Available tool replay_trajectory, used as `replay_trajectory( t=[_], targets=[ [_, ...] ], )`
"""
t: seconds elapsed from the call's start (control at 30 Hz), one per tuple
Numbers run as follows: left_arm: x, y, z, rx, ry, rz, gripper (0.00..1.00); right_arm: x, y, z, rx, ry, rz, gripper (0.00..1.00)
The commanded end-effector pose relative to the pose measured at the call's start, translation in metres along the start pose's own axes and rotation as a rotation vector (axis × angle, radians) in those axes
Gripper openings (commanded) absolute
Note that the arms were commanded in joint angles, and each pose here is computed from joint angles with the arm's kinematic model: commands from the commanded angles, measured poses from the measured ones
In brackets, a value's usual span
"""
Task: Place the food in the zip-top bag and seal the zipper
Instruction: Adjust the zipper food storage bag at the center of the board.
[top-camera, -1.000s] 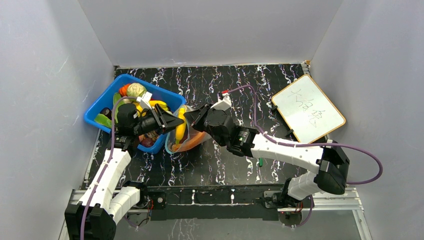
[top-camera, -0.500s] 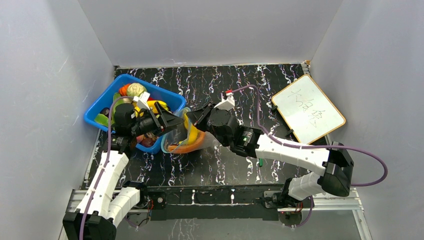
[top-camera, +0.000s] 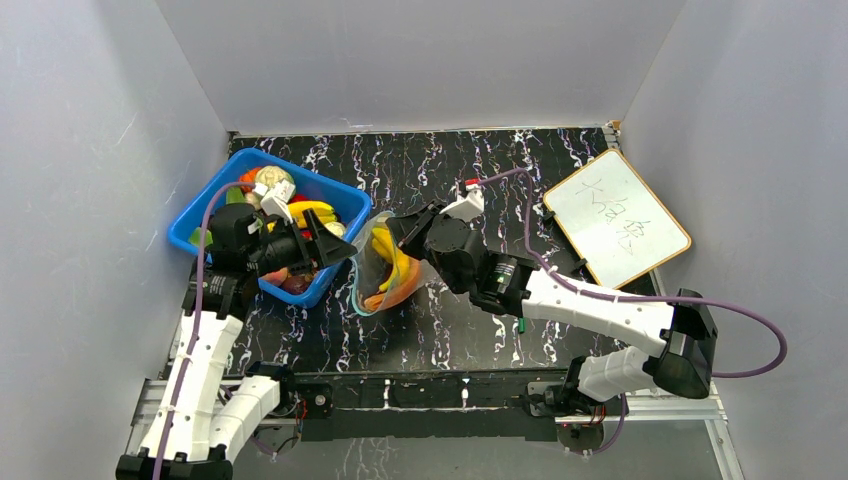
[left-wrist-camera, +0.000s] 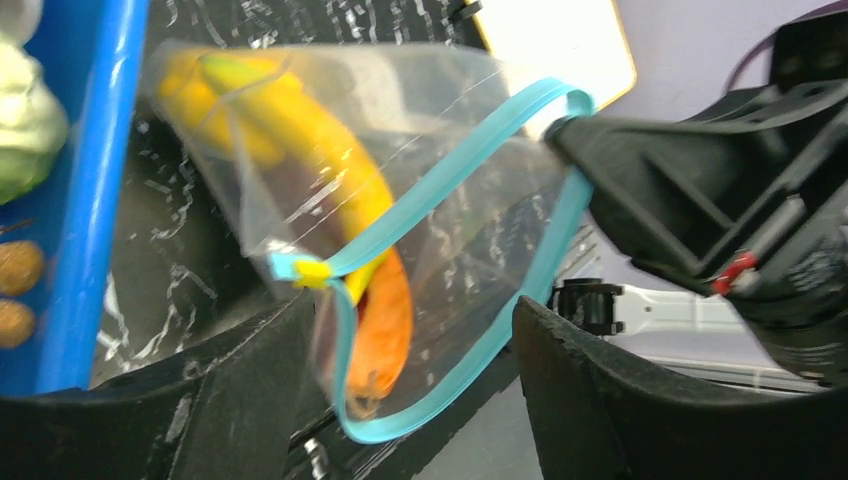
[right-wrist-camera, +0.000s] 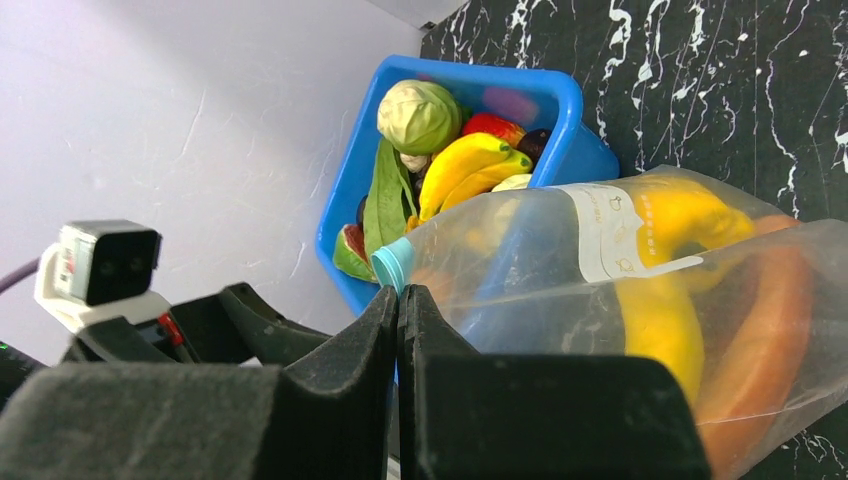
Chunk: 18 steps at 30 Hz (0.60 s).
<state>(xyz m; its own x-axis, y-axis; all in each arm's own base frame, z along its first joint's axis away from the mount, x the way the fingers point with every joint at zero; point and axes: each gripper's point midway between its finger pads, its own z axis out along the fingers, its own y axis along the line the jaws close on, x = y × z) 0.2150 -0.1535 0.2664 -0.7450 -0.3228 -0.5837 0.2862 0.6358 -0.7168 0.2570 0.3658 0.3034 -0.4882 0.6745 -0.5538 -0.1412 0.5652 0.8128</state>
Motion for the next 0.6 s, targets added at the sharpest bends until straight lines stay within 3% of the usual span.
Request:
replay_trajectory(
  t=[0.0,0.27,0.43,0.57],
  targets=[
    [0.027,0.024,-0.007,-0.096,0.075,0.022,0.65,-0.032,0.025,-0.01,-0.066,-0.083,0.057,0.0],
    [0.043,0.029,0.008,-0.013,0.089,-0.025,0.47,-0.029,0.026,-0.009,-0.072,-0.071,0.065,0.0],
    [0.057,0.046,0.02,-0.013,0.124,-0.051,0.46,-0.028,0.026,-0.009,-0.076,-0.066,0.069,0.0],
    [0.058,0.048,0.027,0.008,0.126,-0.078,0.37,-0.023,0.026,-0.009,-0.081,-0.046,0.06,0.0]
  ],
)
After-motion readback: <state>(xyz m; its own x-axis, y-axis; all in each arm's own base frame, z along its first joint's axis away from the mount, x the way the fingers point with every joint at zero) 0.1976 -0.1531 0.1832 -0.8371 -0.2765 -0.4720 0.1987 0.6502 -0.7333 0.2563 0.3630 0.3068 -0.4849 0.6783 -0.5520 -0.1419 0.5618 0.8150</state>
